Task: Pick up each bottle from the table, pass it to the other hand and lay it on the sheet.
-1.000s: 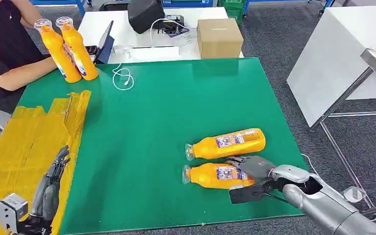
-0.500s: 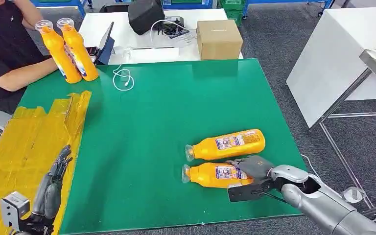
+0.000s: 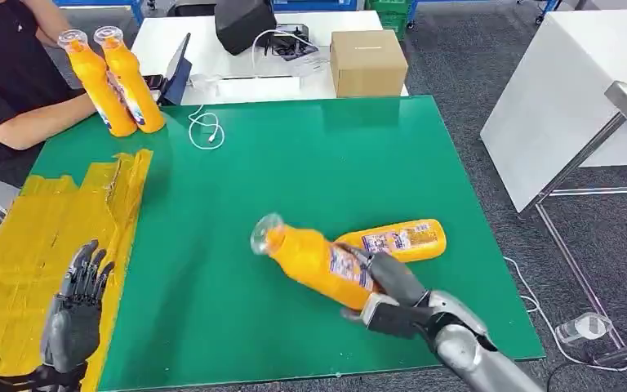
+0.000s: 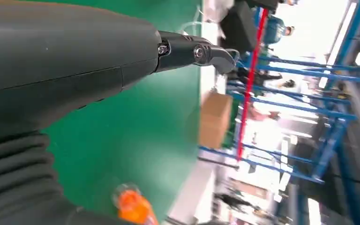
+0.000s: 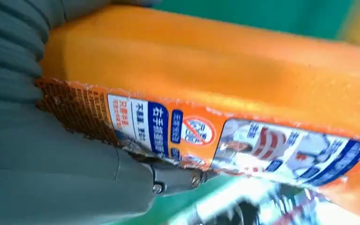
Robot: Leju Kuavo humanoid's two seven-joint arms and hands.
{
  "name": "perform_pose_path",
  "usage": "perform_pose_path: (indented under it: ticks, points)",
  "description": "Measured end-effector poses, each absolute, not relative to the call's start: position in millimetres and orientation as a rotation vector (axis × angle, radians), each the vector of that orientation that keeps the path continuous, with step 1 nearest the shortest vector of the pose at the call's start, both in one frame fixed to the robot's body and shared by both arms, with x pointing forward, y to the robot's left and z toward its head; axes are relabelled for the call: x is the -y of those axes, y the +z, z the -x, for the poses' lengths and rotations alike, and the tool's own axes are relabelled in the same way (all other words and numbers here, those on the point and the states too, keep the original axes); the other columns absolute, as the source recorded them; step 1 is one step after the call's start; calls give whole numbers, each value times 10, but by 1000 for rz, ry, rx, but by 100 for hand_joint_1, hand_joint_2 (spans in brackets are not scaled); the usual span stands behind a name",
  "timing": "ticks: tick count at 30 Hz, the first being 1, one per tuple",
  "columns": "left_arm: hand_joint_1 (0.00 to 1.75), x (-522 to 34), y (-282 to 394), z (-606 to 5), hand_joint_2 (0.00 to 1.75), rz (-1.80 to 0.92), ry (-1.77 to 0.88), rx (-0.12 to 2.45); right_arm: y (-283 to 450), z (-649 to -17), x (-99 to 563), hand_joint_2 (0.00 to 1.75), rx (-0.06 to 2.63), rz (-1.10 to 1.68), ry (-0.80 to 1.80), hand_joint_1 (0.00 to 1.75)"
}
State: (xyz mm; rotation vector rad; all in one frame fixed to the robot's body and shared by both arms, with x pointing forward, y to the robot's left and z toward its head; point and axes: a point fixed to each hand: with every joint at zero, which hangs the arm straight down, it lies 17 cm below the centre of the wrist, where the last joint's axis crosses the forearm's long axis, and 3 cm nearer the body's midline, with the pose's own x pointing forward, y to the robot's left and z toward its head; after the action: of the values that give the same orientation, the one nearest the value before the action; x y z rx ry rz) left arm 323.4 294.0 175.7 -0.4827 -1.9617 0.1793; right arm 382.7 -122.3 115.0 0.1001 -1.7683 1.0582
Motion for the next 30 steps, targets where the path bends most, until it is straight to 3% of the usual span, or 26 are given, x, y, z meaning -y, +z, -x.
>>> perform_pose_path:
  ticks: [12, 22, 30]
  points:
    - [0, -2205, 2234, -3251, 175, 684, 114, 2027, 2247, -4451, 385, 175, 1949, -168, 909, 175]
    - [0, -1714, 2421, -3336, 175, 865, 79, 2017, 2165, -4290, -775, 175, 1859, -328, 997, 175]
    - [0, -1785, 2343, -3348, 175, 851, 133, 2007, 1926, -3811, -1379, 175, 1802, -404, 1161, 175]
